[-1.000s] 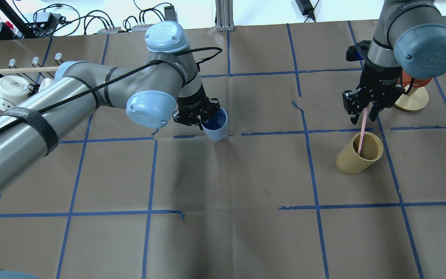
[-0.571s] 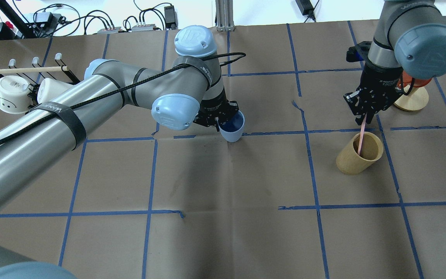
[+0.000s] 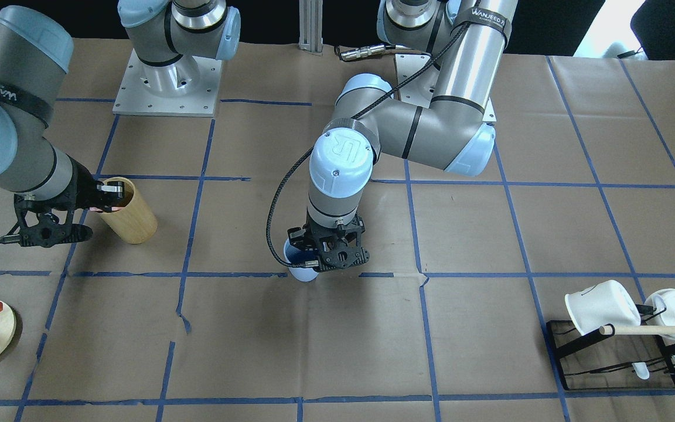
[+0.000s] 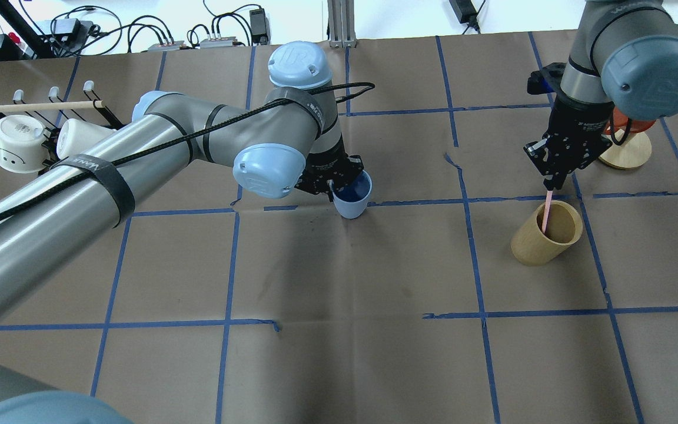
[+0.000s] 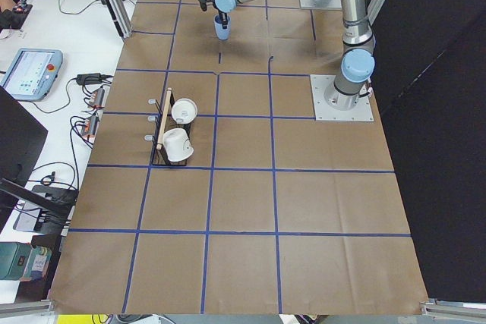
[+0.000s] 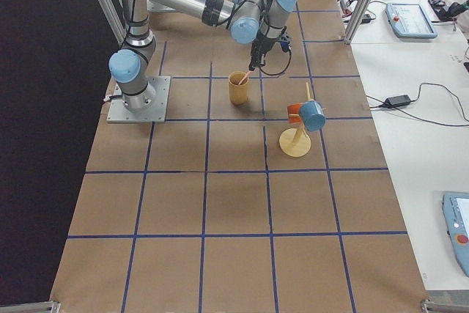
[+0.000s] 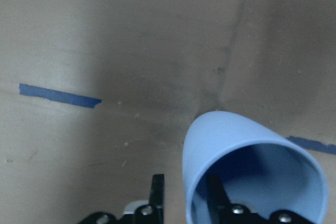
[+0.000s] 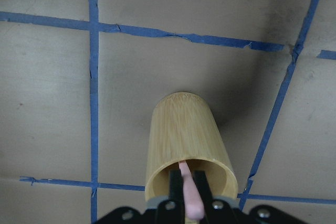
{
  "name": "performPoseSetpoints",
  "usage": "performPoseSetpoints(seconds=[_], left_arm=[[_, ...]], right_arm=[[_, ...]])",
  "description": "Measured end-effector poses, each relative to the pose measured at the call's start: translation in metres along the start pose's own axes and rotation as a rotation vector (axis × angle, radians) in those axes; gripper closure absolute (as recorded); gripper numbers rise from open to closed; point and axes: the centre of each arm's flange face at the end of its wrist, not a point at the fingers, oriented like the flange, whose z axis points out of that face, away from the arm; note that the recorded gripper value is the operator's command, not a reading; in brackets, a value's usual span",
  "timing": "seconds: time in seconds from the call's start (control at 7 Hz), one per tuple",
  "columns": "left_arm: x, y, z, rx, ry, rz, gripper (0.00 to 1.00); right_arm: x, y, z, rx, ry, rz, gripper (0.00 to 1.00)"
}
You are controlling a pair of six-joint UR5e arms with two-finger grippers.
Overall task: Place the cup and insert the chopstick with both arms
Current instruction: 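Release the blue cup and raise left gripper while right lifts pink chopstick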
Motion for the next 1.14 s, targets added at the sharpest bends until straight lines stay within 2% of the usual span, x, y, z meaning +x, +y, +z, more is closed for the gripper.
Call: performPoseSetpoints(seconds=[0.29,0.57,0.71,0.86,1.14], left_arm=[[-0.013,-0.009,-0.026,0.043,-0.015,0.023,0.01],[-0.066,-0.02,-0.086,0.056,-0.006,0.116,0.01],[-0.101,-0.016,-0.124,0.055,-0.002,0.17,0.01],[-0.132,-0.003,-0.166,0.061,0.001,0.219,0.01],[-0.171,0.019,-0.23,0.068,0.0,0.251,0.01]], right_arm=[[0.002,0.003,-0.027,0.02,0.008,0.002,0.92],[0.005,0.005,-0.095,0.06,0.004,0.007,0.92],[0.003,0.006,-0.129,0.103,-0.019,0.029,0.92],[-0.003,0.008,-0.152,0.141,-0.064,0.067,0.93],[-0.035,0.008,-0.172,0.186,-0.168,0.154,0.93]])
